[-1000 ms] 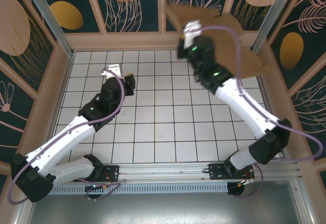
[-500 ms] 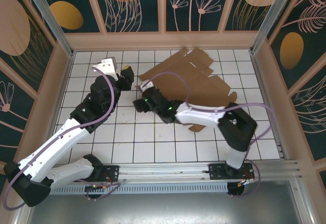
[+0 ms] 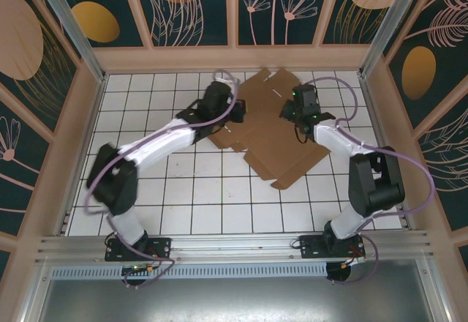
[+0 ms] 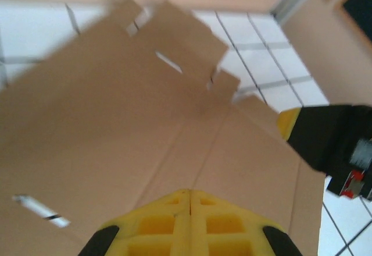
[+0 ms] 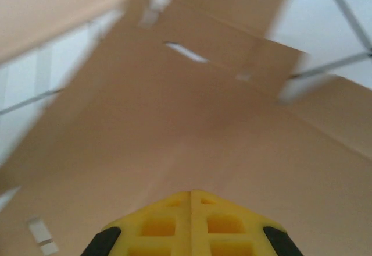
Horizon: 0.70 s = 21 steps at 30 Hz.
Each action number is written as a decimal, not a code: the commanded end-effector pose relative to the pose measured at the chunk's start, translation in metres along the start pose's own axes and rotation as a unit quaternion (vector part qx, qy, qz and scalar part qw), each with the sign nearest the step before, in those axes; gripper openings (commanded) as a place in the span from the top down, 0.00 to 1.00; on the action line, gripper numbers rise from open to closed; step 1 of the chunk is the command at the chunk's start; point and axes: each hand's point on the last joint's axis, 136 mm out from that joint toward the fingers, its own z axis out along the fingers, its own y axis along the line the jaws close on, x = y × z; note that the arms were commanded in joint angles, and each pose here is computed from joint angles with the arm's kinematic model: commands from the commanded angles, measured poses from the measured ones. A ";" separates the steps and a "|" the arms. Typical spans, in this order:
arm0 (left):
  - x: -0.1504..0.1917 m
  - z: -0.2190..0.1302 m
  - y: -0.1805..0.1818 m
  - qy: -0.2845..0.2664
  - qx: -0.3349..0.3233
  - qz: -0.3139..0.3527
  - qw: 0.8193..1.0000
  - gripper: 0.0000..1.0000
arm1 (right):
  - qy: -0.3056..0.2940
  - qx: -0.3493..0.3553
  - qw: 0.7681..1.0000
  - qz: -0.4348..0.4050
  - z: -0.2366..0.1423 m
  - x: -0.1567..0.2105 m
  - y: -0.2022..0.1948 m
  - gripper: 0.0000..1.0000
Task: Fold the paper box
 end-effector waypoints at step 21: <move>0.110 0.094 0.154 0.178 -0.126 -0.124 0.968 1.00 | 0.260 -0.026 0.963 -0.069 -0.011 0.206 0.012 0.96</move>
